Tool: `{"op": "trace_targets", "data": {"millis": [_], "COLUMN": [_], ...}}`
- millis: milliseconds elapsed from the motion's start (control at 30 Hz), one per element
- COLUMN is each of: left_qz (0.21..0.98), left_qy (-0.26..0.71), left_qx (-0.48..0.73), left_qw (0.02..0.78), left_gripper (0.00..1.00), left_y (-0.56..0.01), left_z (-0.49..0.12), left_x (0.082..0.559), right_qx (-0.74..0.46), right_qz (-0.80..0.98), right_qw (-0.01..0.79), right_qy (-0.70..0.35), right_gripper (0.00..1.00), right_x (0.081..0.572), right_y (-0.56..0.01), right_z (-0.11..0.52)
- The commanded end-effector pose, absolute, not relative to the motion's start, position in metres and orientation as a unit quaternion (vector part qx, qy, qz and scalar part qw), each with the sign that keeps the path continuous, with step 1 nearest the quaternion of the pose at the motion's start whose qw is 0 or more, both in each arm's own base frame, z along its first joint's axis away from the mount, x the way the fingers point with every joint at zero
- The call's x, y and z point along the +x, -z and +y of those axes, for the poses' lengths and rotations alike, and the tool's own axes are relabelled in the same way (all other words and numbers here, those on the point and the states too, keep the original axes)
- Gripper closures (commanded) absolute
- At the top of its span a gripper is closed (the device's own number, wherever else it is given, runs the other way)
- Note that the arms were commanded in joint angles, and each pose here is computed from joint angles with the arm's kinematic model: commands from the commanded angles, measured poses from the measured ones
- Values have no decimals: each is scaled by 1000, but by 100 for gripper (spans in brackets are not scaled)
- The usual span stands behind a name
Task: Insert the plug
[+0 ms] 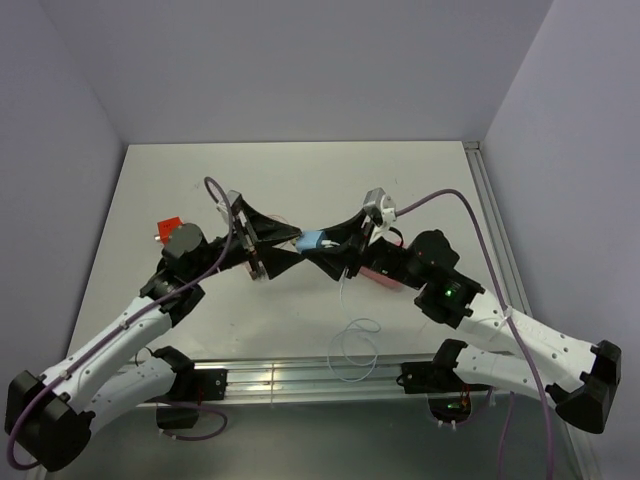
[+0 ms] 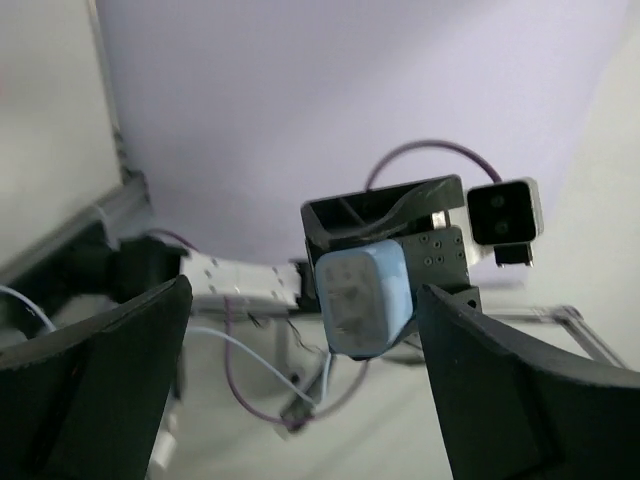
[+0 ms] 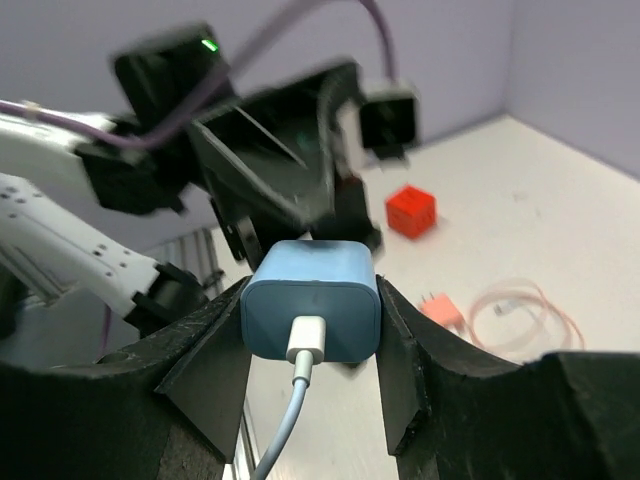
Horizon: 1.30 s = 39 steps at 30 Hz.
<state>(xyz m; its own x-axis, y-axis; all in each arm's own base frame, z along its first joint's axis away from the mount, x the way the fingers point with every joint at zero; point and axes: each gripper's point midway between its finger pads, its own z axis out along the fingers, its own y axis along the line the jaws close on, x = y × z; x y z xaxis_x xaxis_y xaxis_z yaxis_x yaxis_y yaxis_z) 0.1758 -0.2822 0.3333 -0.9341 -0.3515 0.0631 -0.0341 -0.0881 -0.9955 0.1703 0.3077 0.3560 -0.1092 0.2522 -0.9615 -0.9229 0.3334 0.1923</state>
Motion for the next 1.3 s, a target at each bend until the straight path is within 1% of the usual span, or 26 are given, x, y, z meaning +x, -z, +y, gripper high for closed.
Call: {"op": "trace_targets", "data": {"millis": [0,33,67,100,167,200,267,300,333,367,433,467,500,533,567,667,700,767,800,833,867,900,933,1000,1167,1267], "left_qz": [709,711,726,728,742,741,752,750,764,770,787,794,789,797,795,799,810,809,818,813,813,822,820,810,812,826], "left_qy": [639,625,594,566,521,505,490,496,495,493,492,487,496,496,504,521,515,525,519,527,529,524,533,556,569,554], "left_qx": [-146,-154,-155,-174,-181,-185,-164,-151,-134,-121,-94,-83,-69,-58,-49,-33,-31,-23,-25,-19,-13,-10,-9,-1,2,-1], "left_qw": [259,283,310,345,381,402,409,411,392,387,361,355,357,340,333,298,278,263,248,249,241,221,209,187,132,106], "left_gripper": [0,0,0,0,1,1,0,4,9,17,25,32,35,44,48,59,62,69,73,79,80,85,93,100,100,100], "left_y": [-317,-317,-308,-304,-293,-291,-278,-278,-267,-263,-246,-240,-242,-229,-226,-208,-191,-189,-175,-178,-176,-161,-161,-156,-136,-113], "left_z": [-258,-250,-243,-232,-220,-214,-217,-222,-232,-237,-254,-258,-268,-277,-285,-311,-320,-334,-340,-347,-353,-361,-369,-386,-415,-432], "left_x": [205,207,213,224,233,240,244,246,248,249,251,253,253,252,251,248,248,250,253,257,256,255,255,253,246,242], "right_qx": [-252,-247,-233,-205,-176,-160,-96,-83,-62,-59,-50,-46,-46,-41,-37,-32,-32,-30,-29,-29,-29,-32,-35,-35,-42,-44], "right_qz": [620,651,660,705,744,792,834,869,877,883,893,899,908,914,925,940,942,947,949,950,952,952,955,956,955,959], "right_qw": [597,578,579,564,535,493,477,437,432,426,416,408,392,388,368,332,327,313,311,308,301,300,289,289,292,278], "right_qy": [-443,-424,-418,-378,-360,-323,-261,-220,-200,-188,-167,-152,-140,-114,-88,-76,-74,-60,-53,-46,-44,-59,-59,-43,-38,-31], "right_gripper": [100,100,100,100,100,100,100,100,100,100,100,100,100,100,100,100,100,100,100,100,100,100,100,100,100,100], "right_x": [188,191,194,207,218,222,254,261,272,277,285,290,289,294,298,307,311,318,322,325,328,331,331,337,343,342], "right_y": [-354,-338,-344,-324,-321,-295,-293,-266,-262,-260,-252,-245,-236,-230,-215,-186,-181,-167,-163,-158,-150,-147,-138,-128,-126,-121], "right_z": [280,275,270,256,249,235,201,188,173,168,151,146,141,131,125,121,121,118,116,114,113,117,116,109,103,99]}}
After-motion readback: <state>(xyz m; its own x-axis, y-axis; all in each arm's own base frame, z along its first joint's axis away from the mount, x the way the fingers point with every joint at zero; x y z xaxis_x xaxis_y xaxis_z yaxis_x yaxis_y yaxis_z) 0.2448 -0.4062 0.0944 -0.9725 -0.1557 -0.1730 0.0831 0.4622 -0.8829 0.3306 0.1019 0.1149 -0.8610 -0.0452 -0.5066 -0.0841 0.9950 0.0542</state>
